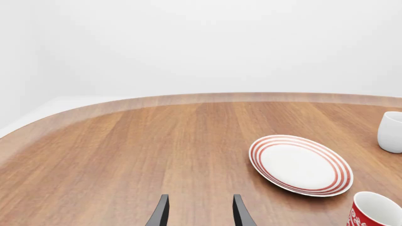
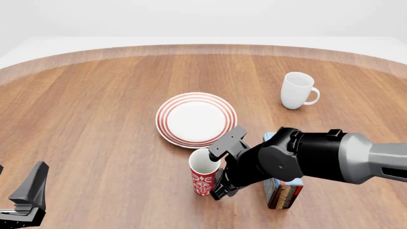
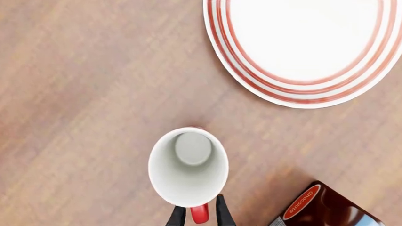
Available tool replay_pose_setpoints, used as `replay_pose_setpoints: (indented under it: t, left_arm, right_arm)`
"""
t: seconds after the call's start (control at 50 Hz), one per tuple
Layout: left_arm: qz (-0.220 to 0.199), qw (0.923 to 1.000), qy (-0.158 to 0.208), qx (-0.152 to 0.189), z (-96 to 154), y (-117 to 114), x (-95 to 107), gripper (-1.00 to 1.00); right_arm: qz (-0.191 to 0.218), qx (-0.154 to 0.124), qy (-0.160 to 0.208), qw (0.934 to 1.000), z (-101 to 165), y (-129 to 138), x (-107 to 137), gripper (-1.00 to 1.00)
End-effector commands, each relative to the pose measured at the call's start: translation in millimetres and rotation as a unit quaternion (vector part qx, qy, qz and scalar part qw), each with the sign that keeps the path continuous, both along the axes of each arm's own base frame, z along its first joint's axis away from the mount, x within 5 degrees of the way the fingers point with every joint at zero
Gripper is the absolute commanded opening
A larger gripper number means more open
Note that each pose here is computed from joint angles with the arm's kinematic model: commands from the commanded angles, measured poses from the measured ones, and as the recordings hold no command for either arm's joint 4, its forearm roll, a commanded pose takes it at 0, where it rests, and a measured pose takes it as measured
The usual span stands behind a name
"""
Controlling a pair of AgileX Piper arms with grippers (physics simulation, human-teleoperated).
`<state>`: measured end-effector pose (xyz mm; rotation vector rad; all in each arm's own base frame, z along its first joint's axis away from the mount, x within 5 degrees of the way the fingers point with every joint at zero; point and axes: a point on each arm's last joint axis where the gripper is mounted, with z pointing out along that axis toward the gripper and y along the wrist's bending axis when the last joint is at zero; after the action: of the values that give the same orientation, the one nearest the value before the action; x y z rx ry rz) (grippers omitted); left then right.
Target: Pick up the red mug and put it on the plate
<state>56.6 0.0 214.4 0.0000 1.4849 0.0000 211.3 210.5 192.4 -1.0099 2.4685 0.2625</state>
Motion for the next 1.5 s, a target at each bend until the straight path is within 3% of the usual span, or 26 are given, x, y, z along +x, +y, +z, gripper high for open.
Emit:
replay_pose_setpoints:
  t: [0.02, 0.32, 0.76, 1.06, 1.24, 1.5]
  left_arm:
    - [0.0, 1.0, 0.0, 0.0, 0.0, 0.0, 0.0, 1.0]
    - [0.0, 1.0, 0.0, 0.0, 0.0, 0.0, 0.0, 1.0]
    - [0.0, 1.0, 0.0, 0.0, 0.0, 0.0, 0.0, 1.0]
    - [0.0, 1.0, 0.0, 0.0, 0.0, 0.0, 0.0, 1.0]
    - [0.0, 1.0, 0.0, 0.0, 0.0, 0.0, 0.0, 1.0]
    - [0.0, 1.0, 0.0, 0.0, 0.0, 0.0, 0.0, 1.0]
  right_arm:
    - [0.0, -0.001, -0.002, 1.0, -1.8, -1.4, 1.4, -1.0]
    - [0.002, 0.001, -0.01, 0.9999, 5.2, -2.7, 5.7, -1.0]
    - [0.042, 0.019, -0.069, 0.9966, 78.7, 8.5, 19.8, -1.0]
    - [0.039, 0.026, -0.101, 0.9938, 114.7, 15.7, 50.5, -1.0]
    - [0.034, 0.034, -0.118, 0.9919, 123.7, 22.4, 68.1, -1.0]
    - [0.022, 0.023, -0.13, 0.9911, 120.9, 22.8, 105.5, -1.0]
